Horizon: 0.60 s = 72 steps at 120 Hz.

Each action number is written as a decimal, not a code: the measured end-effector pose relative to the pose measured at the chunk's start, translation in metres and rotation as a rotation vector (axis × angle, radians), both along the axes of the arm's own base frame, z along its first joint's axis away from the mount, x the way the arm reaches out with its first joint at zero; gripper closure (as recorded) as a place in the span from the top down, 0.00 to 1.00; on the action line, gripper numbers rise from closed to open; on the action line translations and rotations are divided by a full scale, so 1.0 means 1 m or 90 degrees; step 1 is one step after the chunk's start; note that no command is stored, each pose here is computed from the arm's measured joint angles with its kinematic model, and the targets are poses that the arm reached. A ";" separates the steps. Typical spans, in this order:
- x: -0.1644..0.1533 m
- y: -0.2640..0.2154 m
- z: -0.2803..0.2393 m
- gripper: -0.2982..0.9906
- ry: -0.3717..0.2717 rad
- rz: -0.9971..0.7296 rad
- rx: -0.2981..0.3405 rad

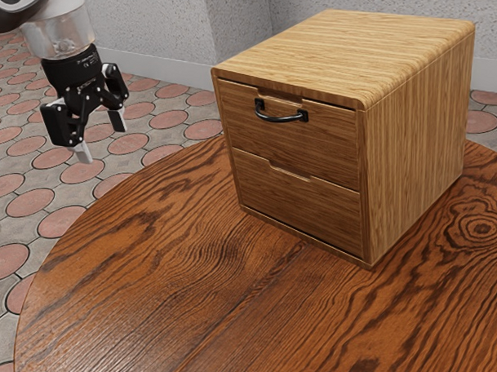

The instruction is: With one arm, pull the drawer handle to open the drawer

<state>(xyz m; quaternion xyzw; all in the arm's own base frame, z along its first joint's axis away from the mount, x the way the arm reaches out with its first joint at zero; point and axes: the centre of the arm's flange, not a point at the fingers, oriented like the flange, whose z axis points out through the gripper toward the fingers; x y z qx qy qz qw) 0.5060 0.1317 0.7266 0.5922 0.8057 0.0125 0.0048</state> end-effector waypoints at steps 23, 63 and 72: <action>0.001 -0.005 0.000 0.75 0.000 -0.001 -0.001; -0.025 -0.039 0.070 0.75 -0.093 -0.022 0.032; -0.019 -0.080 0.082 0.75 -0.117 -0.062 0.053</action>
